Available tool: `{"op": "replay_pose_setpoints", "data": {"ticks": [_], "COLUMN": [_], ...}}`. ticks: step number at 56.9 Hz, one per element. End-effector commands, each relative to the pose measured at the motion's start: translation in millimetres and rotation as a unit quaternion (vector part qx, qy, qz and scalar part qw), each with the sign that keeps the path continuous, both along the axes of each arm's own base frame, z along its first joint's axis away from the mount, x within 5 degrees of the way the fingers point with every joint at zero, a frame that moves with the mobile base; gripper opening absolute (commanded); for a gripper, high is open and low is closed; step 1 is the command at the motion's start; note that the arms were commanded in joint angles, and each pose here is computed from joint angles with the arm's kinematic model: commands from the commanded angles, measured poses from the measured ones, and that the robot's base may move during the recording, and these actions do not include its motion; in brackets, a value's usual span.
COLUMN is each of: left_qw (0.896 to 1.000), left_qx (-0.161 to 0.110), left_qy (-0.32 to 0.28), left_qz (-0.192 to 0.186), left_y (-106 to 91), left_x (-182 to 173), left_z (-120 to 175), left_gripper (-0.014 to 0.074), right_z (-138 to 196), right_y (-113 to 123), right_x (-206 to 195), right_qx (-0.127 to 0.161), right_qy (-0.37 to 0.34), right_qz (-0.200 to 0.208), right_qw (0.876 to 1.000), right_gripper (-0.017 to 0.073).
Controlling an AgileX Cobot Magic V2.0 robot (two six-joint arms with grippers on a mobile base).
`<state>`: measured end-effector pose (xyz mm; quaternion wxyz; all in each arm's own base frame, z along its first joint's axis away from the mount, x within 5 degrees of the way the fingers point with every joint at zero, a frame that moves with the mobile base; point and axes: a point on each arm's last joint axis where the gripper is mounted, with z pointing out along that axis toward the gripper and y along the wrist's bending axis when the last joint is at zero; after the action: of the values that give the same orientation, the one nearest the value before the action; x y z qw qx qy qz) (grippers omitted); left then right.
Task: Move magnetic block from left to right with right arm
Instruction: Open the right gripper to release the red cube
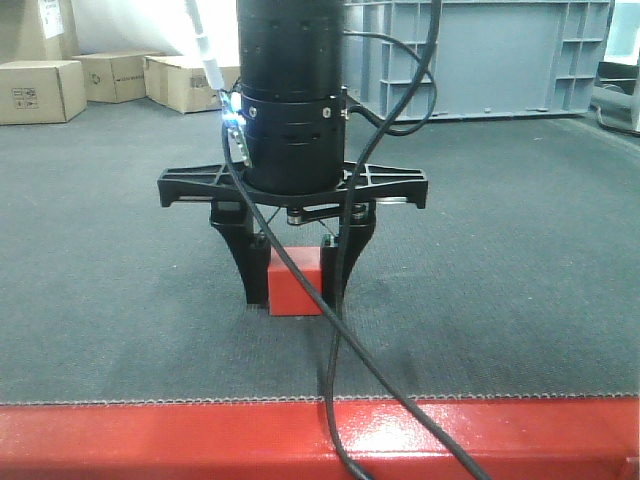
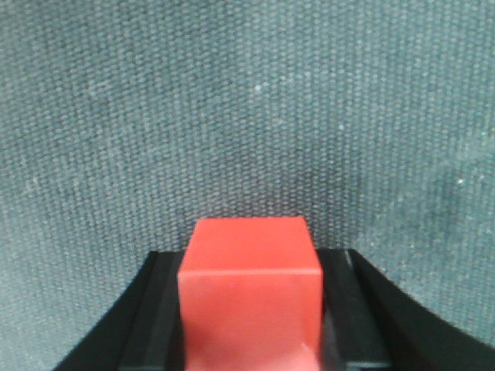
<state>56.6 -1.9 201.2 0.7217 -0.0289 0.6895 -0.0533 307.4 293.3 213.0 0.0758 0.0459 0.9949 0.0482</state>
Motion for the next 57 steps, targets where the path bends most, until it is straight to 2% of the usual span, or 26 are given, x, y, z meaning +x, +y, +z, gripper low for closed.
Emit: {"op": "replay_pose_setpoints", "data": {"ticks": [1,10,28,57], "left_qw": [0.999,0.999,0.999,0.999], "left_qx": [-0.003,-0.003,-0.003,-0.003], "left_qy": [-0.040,-0.040,-0.040,-0.040], "left_qz": [0.002,0.002,0.002,0.002], "left_y": [0.5,0.5,0.5,0.5], "left_x": [-1,-1,-1,-1], "left_z": [5,5,5,5], "left_gripper": [-0.0126,-0.0126,-0.0126,-0.0126], "right_z": [32,38,72,73], "right_y": [-1,-2,-14,-13], "right_x": [0,-2,-6,-5], "right_qx": [0.031,0.035,0.037,0.044], "right_qy": [-0.037,-0.042,-0.096,-0.104], "right_qz": [0.002,0.002,0.010,0.012], "right_qw": [0.999,0.998,0.995,0.994], "right_gripper": [0.0426,0.0437,0.0437,0.0430]}}
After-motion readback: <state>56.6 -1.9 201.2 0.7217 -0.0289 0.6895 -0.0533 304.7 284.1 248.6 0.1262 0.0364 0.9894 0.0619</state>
